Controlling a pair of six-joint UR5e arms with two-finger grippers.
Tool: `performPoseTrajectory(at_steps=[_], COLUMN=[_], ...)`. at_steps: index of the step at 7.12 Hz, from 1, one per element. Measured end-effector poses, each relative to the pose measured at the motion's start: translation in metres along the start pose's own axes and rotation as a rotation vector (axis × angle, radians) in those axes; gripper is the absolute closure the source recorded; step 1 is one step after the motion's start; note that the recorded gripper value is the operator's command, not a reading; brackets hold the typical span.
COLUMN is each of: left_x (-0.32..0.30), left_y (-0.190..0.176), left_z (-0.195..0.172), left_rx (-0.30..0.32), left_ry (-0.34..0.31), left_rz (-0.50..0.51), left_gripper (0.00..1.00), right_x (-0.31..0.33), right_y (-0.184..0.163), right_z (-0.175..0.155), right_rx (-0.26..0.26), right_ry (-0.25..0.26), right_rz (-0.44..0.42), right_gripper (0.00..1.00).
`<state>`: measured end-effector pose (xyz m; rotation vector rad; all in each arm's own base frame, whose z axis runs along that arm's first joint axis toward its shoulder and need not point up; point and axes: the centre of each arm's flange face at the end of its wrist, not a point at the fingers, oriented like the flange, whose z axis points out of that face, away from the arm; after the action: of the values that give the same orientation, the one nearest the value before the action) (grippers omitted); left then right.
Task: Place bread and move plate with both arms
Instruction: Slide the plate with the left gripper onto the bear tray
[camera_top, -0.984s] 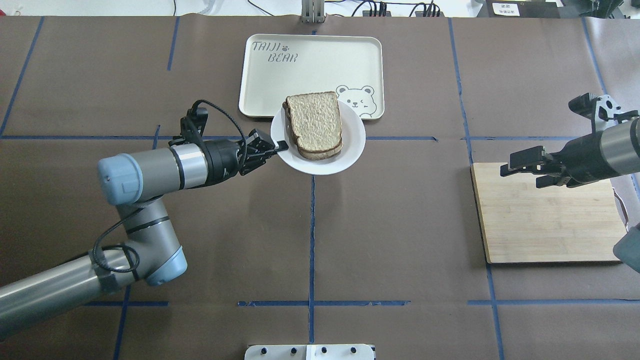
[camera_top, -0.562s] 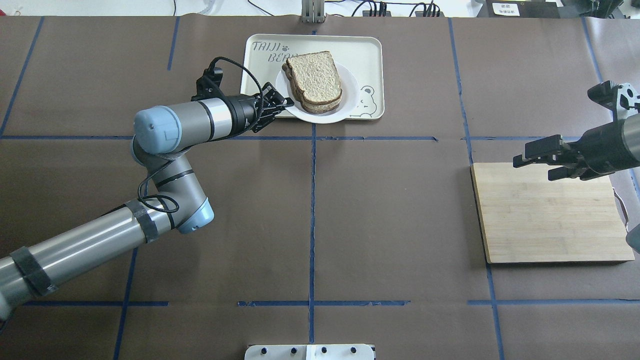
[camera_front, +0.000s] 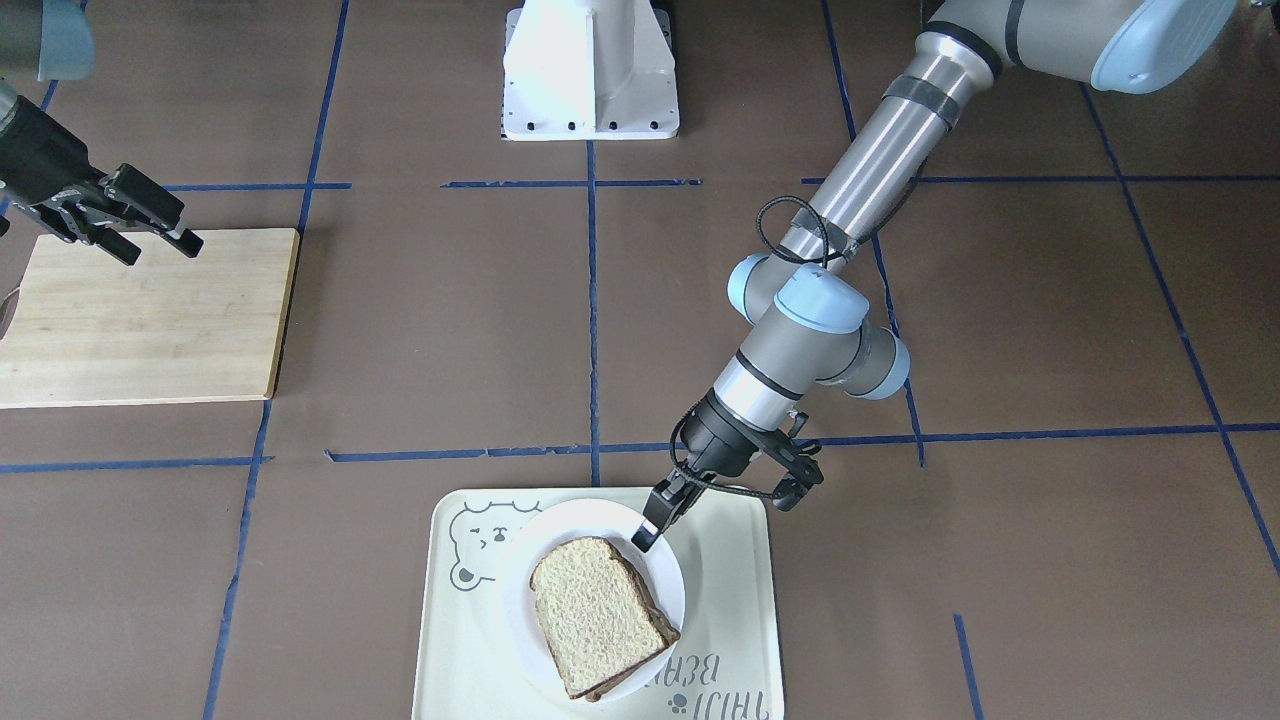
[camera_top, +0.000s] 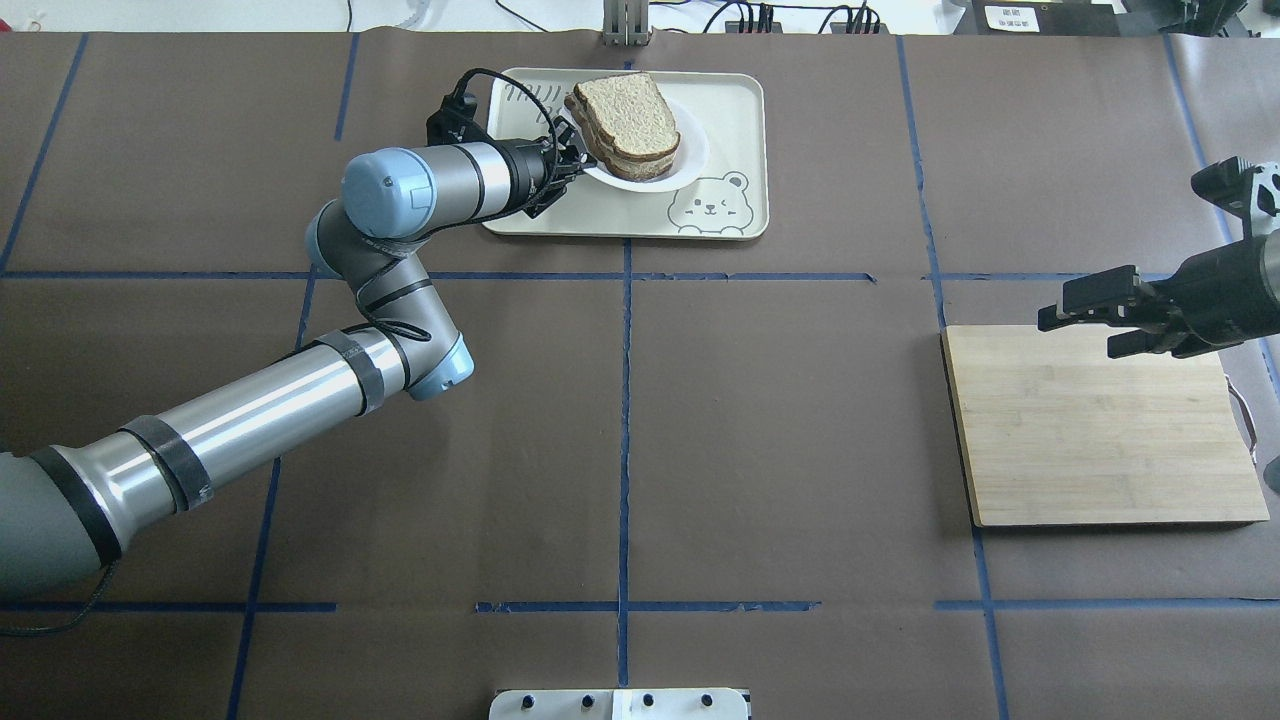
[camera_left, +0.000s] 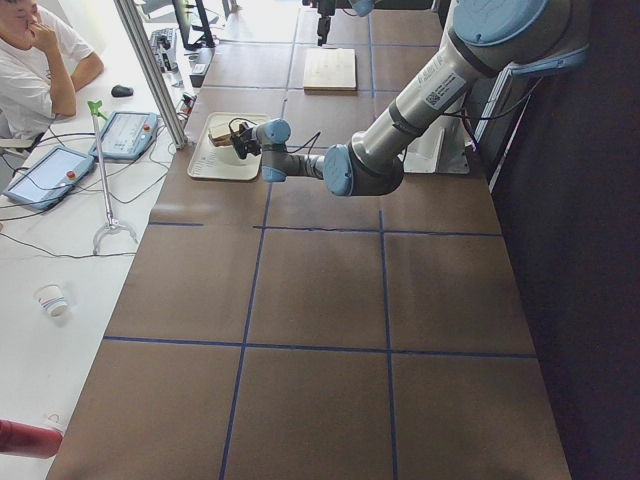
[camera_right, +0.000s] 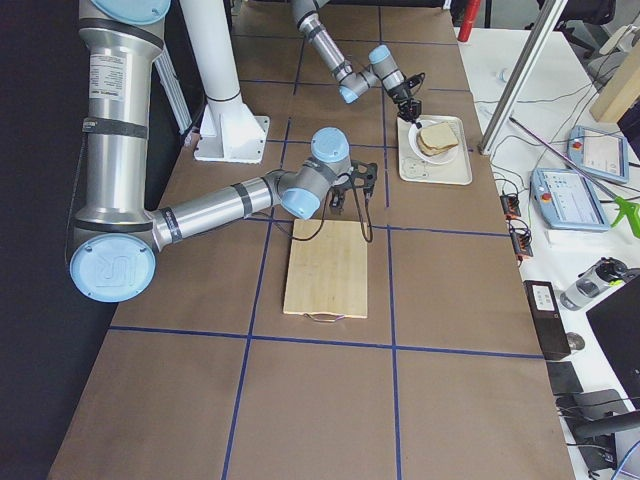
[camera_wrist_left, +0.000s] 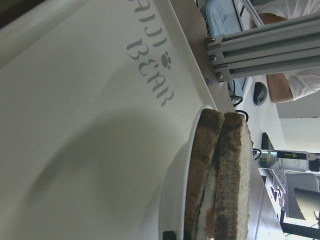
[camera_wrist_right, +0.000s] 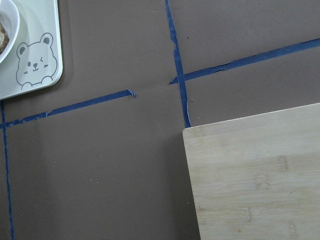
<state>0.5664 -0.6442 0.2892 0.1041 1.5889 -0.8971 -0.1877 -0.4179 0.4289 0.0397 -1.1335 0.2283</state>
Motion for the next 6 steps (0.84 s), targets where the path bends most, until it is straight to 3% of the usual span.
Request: performPoseTrajectory(at_steps=[1, 4, 6], left_x=[0.0006, -0.0022, -0.0071], left_y=[-0.006, -0.011, -0.0055], left_z=[0.0018, 0.0041, 0.0055], left_rx=[0.01, 0.019, 0.01], left_ry=[-0.006, -0.016, -0.022], left_rz=[-0.011, -0.02, -0.02], left_gripper=[0.98, 0.72, 0.65], right_x=[0.0001, -0.0002, 0.0003], right_y=[-0.0004, 0.0, 0.0003], right_z=[-0.0005, -0.0017, -0.0018], right_rx=[0.001, 0.003, 0.002], right_ry=[-0.001, -0.001, 0.0], right_rz=[0.0, 0.0, 0.001], right_gripper=[0.0, 0.0, 0.0])
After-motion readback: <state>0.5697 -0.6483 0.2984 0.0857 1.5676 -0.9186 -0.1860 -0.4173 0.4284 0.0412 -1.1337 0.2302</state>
